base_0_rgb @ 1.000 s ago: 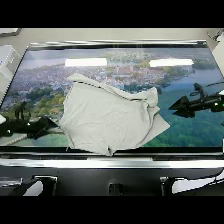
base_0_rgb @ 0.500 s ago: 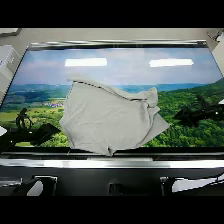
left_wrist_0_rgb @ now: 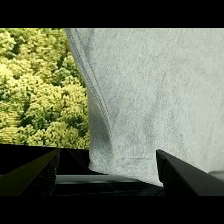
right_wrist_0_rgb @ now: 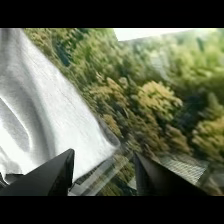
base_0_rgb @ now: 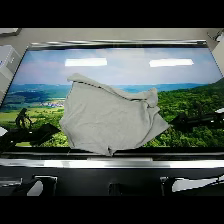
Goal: Fold the clothes and pants, and hang the long-sleeved shirts on hangers.
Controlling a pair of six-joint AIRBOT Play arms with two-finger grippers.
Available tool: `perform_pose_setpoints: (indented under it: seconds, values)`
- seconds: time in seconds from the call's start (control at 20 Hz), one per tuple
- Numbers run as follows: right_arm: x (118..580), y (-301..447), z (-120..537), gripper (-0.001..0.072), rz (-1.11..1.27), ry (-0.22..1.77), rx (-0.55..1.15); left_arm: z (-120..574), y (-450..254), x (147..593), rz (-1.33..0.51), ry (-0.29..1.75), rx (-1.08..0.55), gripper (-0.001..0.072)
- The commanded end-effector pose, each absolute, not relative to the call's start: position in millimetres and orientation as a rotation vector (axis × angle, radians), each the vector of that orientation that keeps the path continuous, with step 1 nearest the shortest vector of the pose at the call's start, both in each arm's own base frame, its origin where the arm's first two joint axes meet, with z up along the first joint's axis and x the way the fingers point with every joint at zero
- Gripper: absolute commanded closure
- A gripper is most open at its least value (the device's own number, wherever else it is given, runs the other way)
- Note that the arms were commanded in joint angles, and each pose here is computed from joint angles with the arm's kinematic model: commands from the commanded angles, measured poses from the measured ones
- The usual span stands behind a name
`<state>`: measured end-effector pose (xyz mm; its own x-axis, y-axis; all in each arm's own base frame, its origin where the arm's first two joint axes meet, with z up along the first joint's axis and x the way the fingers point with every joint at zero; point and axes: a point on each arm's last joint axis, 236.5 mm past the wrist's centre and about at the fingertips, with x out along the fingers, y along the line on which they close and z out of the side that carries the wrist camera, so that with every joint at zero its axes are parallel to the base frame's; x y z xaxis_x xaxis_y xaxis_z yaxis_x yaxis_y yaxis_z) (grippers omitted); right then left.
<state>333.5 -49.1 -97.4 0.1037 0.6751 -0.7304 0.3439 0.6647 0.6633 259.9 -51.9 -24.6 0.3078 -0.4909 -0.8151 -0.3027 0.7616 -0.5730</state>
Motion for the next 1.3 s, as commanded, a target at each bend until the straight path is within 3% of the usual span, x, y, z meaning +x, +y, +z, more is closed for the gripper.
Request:
perform_pose_setpoints:
  seconds: [0.0,0.25,0.45,0.6,0.75,1.0,1.25]
  values:
    - [343.2,-50.7,-103.7,0.0285,0.283,1.455,0.869,-24.5,-51.9,260.2,-0.136,1.285,-0.751,-0.0013]
    - [335.9,-30.1,-109.8,0.0293,0.324,1.525,0.793,-24.5,-51.5,260.8,-0.134,1.282,-0.752,-0.0013]
    - [337.3,-26.2,-113.1,0.0388,0.322,1.531,0.767,-24.5,-51.4,260.9,-0.130,1.283,-0.757,-0.0013]
    - [338.5,-21.6,-114.3,0.0498,0.327,1.530,0.761,-24.5,-51.2,261.2,-0.129,1.281,-0.757,-0.0013]
    - [337.6,-9.1,-114.1,0.0671,0.369,1.540,0.736,-24.7,-47.5,266.3,-0.110,1.259,-0.760,-0.0013]
    - [335.6,-5.5,-110.6,0.0674,0.388,1.546,0.743,-51.7,-44.0,260.1,-0.096,1.299,-0.751,-0.0013]
    - [334.0,-4.3,-109.7,0.0674,0.395,1.552,0.747,-72.1,-76.1,244.8,-0.246,1.351,-0.817,-0.0013]
